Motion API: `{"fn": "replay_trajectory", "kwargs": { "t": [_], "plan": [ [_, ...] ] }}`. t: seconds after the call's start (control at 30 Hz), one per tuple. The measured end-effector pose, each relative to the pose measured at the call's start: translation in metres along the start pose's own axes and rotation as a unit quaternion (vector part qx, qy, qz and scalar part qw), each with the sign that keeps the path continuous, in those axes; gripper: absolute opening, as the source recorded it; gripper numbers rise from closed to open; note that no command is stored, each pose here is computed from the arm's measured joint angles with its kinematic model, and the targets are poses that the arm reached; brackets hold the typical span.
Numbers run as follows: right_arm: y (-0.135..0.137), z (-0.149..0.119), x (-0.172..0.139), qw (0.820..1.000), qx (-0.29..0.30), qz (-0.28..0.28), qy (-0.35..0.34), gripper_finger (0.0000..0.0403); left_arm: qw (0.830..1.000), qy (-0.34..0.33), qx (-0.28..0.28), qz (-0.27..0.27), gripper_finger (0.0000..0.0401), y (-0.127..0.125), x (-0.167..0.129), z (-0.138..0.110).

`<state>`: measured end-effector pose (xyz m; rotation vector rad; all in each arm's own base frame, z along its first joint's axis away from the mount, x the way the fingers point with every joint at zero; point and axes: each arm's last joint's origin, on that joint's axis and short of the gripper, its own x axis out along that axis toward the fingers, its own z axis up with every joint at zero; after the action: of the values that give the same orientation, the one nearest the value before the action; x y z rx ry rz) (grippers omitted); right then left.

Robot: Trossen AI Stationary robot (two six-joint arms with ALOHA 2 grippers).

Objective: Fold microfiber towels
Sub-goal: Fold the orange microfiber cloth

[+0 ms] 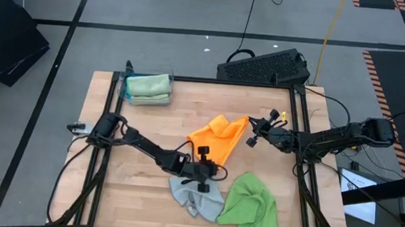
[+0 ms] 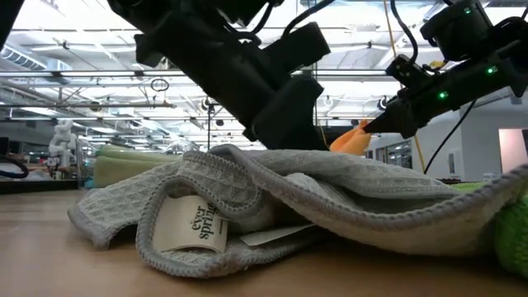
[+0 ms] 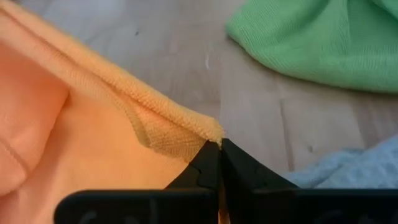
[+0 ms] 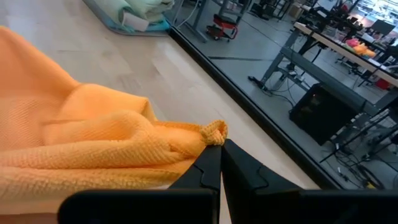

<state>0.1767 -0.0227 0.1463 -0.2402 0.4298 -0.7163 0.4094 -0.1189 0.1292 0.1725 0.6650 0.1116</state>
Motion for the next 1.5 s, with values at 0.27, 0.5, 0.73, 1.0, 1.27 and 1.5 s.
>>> {"fn": "replay_trajectory", "kwargs": {
  "t": [0.27, 0.5, 0.73, 1.0, 1.27, 1.5],
  "plan": [
    [0.002, 0.002, -0.002, 1.000, 0.010, 0.003, -0.010, 0.0000, 0.998, -0.032, -0.057, -0.015, 0.0050, -0.001, 0.000, 0.007],
    [0.001, 0.002, -0.002, 1.000, 0.022, -0.009, -0.010, 0.0000, 0.996, -0.024, -0.079, -0.031, 0.0157, -0.002, 0.000, 0.006],
    [0.001, 0.004, -0.002, 0.999, 0.034, -0.007, -0.017, 0.0000, 0.991, -0.060, -0.100, 0.061, 0.0208, 0.025, 0.002, 0.016],
    [0.001, 0.004, -0.002, 0.999, 0.038, 0.002, -0.017, 0.0000, 0.979, -0.025, -0.198, -0.035, 0.0182, 0.069, 0.041, -0.004],
    [0.001, 0.005, -0.002, 0.999, 0.031, 0.002, -0.020, 0.0000, 0.983, -0.049, -0.160, -0.071, 0.0160, 0.072, 0.060, -0.014],
    [0.002, 0.005, -0.002, 0.999, 0.034, 0.005, -0.020, 0.0000, 0.991, -0.062, -0.097, -0.070, 0.0017, 0.068, 0.047, -0.002]
  ]
}}
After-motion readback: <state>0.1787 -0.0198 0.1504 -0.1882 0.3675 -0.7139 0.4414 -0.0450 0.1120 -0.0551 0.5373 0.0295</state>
